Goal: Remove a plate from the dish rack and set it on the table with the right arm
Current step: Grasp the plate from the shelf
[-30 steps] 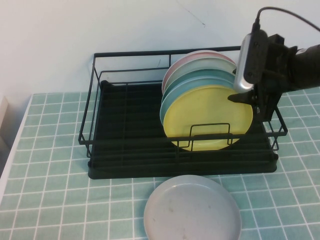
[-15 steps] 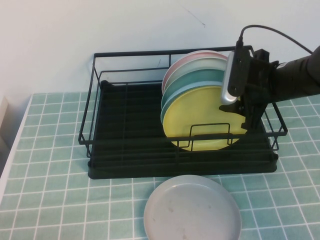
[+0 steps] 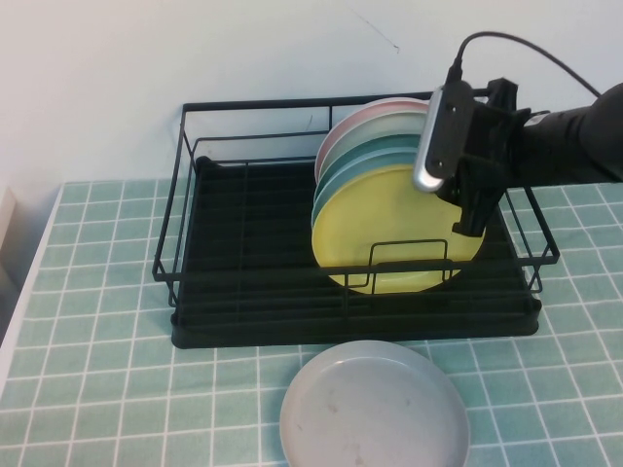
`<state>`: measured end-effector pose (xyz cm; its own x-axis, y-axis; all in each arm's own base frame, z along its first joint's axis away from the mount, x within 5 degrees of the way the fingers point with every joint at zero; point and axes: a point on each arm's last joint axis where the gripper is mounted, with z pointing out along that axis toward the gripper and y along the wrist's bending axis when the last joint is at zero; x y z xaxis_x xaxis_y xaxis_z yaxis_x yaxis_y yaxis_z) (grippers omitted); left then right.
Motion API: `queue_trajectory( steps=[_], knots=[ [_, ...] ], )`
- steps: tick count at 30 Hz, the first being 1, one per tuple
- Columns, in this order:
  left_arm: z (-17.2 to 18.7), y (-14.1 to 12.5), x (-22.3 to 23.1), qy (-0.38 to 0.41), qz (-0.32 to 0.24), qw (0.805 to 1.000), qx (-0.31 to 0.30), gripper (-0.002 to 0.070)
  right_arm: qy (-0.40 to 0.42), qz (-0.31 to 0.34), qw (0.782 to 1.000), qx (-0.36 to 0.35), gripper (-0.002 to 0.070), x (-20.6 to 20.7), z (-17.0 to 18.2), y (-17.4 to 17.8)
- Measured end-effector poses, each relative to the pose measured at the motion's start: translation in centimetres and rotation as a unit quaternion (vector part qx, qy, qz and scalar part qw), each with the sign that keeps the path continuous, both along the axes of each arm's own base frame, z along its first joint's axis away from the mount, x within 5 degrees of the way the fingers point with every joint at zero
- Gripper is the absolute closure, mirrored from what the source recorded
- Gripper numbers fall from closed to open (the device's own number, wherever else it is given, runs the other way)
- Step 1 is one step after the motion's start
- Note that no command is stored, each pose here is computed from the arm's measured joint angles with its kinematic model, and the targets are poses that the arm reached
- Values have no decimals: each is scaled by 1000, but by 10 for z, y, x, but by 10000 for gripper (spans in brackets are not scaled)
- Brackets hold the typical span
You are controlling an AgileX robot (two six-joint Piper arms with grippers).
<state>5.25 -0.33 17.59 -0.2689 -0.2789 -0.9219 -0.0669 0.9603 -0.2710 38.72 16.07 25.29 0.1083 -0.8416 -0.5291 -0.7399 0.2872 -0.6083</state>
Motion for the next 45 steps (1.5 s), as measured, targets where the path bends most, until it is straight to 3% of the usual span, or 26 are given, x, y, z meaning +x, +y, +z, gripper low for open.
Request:
queue_trajectory(
  steps=[4,10,21,38,45],
  knots=[
    [0,0,0,0,0,1000,0,678,-14,-5,1000,8,185,-3,11,-1],
    [0,0,0,0,0,1000,0,678,1,18,1000,15,163,-15,25,-1],
    [0,0,0,0,0,1000,0,678,55,74,995,21,181,-41,43,0],
    [0,0,0,0,0,1000,0,678,65,60,996,4,185,-26,18,2],
    [0,0,0,0,0,1000,0,678,52,42,998,1,230,-18,9,2]
  ],
)
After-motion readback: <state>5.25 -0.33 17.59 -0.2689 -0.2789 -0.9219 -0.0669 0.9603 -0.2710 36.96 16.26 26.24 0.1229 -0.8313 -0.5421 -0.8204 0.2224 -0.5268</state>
